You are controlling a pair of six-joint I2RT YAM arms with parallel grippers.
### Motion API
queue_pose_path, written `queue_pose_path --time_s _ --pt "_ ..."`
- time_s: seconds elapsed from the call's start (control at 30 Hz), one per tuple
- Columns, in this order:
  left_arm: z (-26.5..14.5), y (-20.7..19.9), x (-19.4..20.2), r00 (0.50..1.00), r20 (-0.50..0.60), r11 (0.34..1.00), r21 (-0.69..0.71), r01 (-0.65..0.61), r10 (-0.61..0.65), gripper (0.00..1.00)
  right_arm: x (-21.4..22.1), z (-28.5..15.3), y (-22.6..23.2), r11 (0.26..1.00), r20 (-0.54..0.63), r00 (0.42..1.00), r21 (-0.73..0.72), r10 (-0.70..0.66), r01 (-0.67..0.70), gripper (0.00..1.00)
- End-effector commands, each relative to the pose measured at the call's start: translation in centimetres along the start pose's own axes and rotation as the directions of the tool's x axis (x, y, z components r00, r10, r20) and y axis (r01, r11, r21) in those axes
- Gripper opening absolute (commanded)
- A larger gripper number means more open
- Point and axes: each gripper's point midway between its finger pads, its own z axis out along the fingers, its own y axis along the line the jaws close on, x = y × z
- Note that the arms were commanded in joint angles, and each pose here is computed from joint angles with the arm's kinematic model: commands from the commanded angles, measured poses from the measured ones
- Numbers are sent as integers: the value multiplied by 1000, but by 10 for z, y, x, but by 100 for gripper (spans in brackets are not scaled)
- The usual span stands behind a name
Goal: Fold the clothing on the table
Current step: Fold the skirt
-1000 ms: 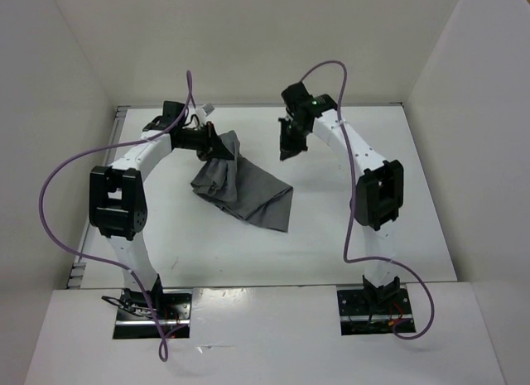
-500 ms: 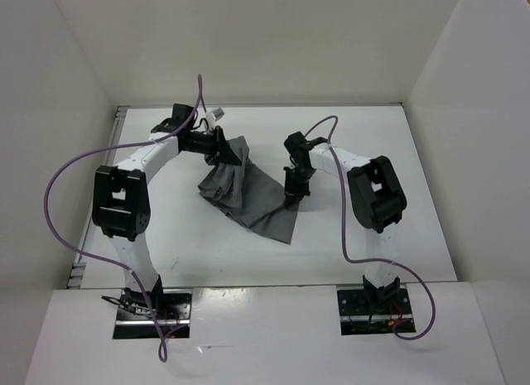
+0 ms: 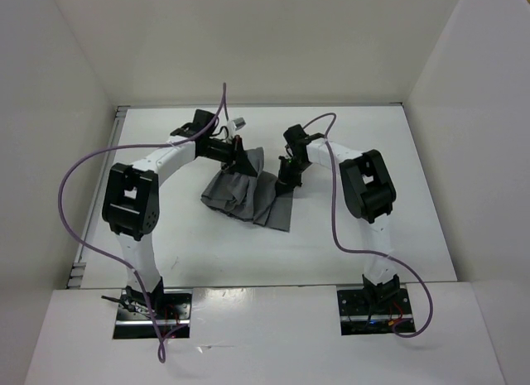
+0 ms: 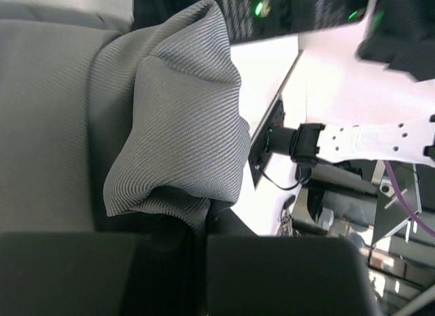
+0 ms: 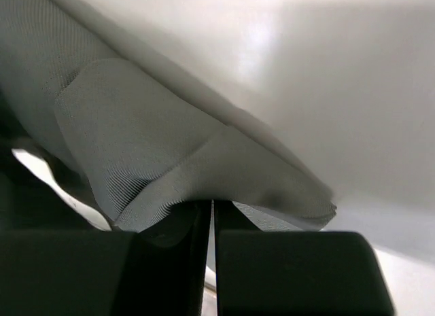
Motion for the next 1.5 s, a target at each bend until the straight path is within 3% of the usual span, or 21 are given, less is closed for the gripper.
queue_pose_path --time_s 0.0,0.27,0.73,0.77,0.8,0.9,1.0,1.03,1.07,1.2,1.3,1.4,1.43,1.47 --pt "12 -4 8 999 -52 999 47 1 1 0 -38 5 2 1000 97 995 -21 -17 19 9" --pt "39 6 17 993 -108 998 36 43 -39 0 -48 3 1 1000 117 993 -18 -12 14 9" --pt "72 1 -29 997 -49 998 21 66 -65 0 -34 13 -9 1000 84 996 -18 -3 4 9" --pt "74 4 -32 997 -44 998 13 66 -65 3 -32 11 -9 1000 84 996 -18 -3 4 9" --pt "74 4 -32 996 -44 997 13 75 -74 29 -32 11 -9 1000 84 996 -18 -3 4 9" --pt "77 -2 -26 993 -64 994 32 105 -103 56 -36 4 -11 1000 114 993 8 -6 6 9" --pt "65 -29 -34 997 -32 995 68 71 -69 64 -51 -23 -12 1000 194 981 25 -2 -3 9" --pt "54 -50 -41 1000 -4 996 88 22 -22 81 -49 -29 -14 999 204 979 40 9 -17 9" --pt "48 -62 -43 1000 3 994 105 10 -10 82 -56 -38 -22 997 240 971 73 15 -33 9" --pt "0 -108 -65 989 121 984 146 -101 84 81 -68 -106 -31 984 388 921 144 43 -107 9" --pt "-22 -110 -64 981 165 983 136 -127 104 78 -68 -155 -44 958 502 864 218 53 -185 9" --pt "-38 -81 -65 974 208 993 54 -101 88 73 -67 -184 -40 956 554 831 220 40 -193 13" --pt "-40 -52 -65 972 225 998 -10 -67 67 71 -69 -195 -32 963 566 824 203 31 -176 13" --pt "-43 -41 -61 972 228 998 -34 -52 58 63 -67 -195 -23 971 556 831 196 3 -135 16"
